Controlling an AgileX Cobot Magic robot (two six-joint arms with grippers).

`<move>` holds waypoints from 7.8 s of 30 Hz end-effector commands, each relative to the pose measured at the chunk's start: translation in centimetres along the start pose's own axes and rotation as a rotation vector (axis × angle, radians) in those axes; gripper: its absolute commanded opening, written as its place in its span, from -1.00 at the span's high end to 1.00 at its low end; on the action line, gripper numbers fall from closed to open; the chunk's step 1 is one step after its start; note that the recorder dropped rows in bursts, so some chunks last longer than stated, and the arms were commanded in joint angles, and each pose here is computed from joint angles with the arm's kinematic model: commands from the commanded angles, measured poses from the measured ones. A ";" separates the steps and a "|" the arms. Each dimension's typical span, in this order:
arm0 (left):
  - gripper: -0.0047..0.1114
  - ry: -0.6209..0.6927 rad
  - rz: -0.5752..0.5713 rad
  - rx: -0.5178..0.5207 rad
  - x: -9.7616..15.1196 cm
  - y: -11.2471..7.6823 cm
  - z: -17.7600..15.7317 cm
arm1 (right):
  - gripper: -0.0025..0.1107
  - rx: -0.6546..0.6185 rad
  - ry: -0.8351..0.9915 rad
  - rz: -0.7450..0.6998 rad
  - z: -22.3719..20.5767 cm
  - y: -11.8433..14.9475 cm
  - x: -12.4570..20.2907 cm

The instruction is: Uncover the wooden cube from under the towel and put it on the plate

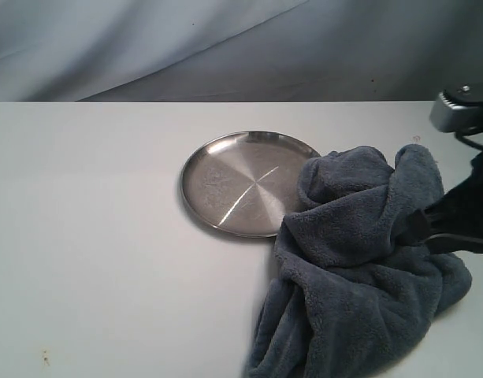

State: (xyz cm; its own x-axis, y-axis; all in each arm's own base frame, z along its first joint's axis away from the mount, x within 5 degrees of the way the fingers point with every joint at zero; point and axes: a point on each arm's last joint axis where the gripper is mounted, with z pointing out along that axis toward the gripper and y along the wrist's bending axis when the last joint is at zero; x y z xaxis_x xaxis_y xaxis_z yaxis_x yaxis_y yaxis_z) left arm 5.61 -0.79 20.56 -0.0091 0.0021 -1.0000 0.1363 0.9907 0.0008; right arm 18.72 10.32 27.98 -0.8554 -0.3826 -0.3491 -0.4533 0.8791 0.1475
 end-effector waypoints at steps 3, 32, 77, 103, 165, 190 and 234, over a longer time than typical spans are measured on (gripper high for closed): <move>0.92 -0.011 -0.005 -0.003 0.0 0.0 0.0 | 0.96 -0.003 0.034 -0.017 2.3 0.5 -1.1; 0.92 -0.011 -0.005 -0.003 0.0 0.0 0.0 | 0.96 0.195 0.002 0.172 7.4 -9.2 -15.4; 0.92 -0.011 -0.005 -0.003 0.0 0.0 0.0 | 0.96 0.180 0.104 0.226 6.9 -12.1 -14.7; 0.92 -0.011 -0.005 -0.003 0.0 0.0 0.0 | 0.96 -0.036 0.269 -0.206 13.4 8.4 -16.7; 0.92 -0.011 -0.005 -0.003 0.0 0.0 0.0 | 0.96 -0.089 0.028 -0.015 8.8 -4.7 -14.1; 0.92 -0.011 -0.005 -0.003 0.0 0.0 0.0 | 0.96 0.061 -0.019 -0.053 9.6 -3.1 -7.9; 0.92 -0.011 -0.005 -0.003 0.0 0.0 0.0 | -0.19 0.228 -0.062 -0.129 12.4 -5.1 -11.1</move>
State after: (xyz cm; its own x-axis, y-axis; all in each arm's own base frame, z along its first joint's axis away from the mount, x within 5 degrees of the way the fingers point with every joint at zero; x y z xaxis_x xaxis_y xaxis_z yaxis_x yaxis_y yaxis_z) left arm 5.61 -0.79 20.56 -0.0091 0.0021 -1.0000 0.1363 0.9907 0.0008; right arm 33.31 13.39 19.92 -0.7797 -0.4764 -0.4063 -0.4784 0.8719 -0.1042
